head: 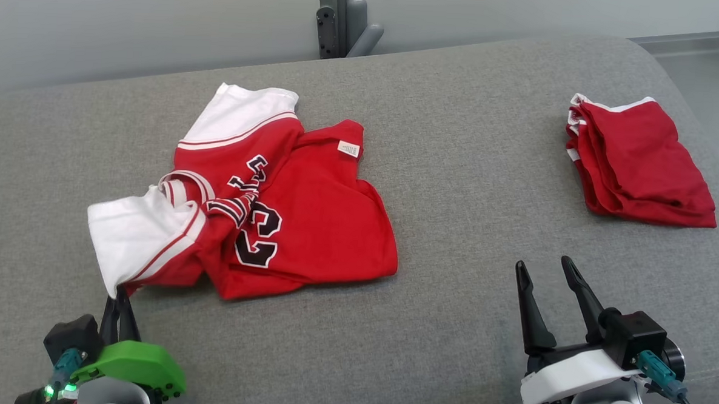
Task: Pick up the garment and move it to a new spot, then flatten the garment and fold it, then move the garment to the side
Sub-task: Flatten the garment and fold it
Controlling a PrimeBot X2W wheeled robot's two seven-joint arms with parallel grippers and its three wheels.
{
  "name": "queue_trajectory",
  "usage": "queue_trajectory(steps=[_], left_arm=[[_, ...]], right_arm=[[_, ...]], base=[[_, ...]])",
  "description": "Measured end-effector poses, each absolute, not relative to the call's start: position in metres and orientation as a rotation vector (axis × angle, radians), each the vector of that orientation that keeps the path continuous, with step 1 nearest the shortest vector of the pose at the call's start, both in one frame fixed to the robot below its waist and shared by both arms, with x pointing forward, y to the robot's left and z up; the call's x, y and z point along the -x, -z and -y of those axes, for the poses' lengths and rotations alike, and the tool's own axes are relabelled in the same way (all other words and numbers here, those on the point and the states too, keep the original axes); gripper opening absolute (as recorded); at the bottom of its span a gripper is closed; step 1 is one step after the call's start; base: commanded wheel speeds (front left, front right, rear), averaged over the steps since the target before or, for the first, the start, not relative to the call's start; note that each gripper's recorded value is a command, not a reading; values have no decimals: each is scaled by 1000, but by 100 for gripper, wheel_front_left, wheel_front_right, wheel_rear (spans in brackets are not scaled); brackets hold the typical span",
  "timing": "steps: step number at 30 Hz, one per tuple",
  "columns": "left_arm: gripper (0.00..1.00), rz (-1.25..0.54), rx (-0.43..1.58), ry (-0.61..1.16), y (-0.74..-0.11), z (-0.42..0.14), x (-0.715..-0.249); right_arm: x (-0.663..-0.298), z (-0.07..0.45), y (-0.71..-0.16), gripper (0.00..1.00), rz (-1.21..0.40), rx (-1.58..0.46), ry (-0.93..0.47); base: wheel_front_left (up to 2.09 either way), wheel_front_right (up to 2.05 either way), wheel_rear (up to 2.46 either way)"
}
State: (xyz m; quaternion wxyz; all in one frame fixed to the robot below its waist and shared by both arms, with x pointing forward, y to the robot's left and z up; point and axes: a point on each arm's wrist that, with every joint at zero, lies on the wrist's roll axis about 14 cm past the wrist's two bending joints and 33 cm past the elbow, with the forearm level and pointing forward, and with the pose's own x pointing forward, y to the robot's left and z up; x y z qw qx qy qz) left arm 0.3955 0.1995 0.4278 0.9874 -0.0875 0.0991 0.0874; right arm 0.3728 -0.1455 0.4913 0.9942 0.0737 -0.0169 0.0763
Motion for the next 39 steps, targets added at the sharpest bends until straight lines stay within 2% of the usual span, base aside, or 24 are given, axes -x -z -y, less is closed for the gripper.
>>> queue_trajectory(steps=[4,5,6,7,17,26,32,33,34,35,36,39], left_arm=[[0,-283,157,-228,-401,-214,-379],[35,-297,156,-237,-397,-216,-376],[49,-302,157,-244,-395,-218,-374],[100,-293,163,-258,-397,-222,-373],[100,-83,194,-243,-459,-221,-402],[100,-245,304,-208,-437,-199,-428],[100,-272,343,-203,-432,-194,-441],[68,-276,349,-199,-432,-192,-443],[45,-276,351,-199,-432,-191,-445],[11,-280,352,-200,-431,-191,-446],[0,-281,352,-203,-431,-192,-447],[0,-271,348,-212,-432,-193,-447]], right_arm=[[-375,139,-492,100,35,-148,-172],[-375,138,-492,100,36,-148,-176],[-376,137,-492,100,36,-148,-179],[-377,135,-493,100,37,-147,-184],[-377,129,-495,100,43,-144,-206],[-372,136,-493,100,38,-141,-183],[-369,144,-491,100,32,-139,-159],[-369,145,-491,100,31,-139,-156],[-369,145,-491,100,31,-139,-154],[-368,146,-491,100,30,-139,-153],[-368,146,-491,100,31,-139,-153],[-367,146,-492,100,34,-138,-153]], base=[[0,0,0],[0,0,0],[0,0,0],[0,0,0],[0,0,0],[0,0,0],[0,0,0],[0,0,0],[0,0,0],[0,0,0],[0,0,0],[0,0,0]])
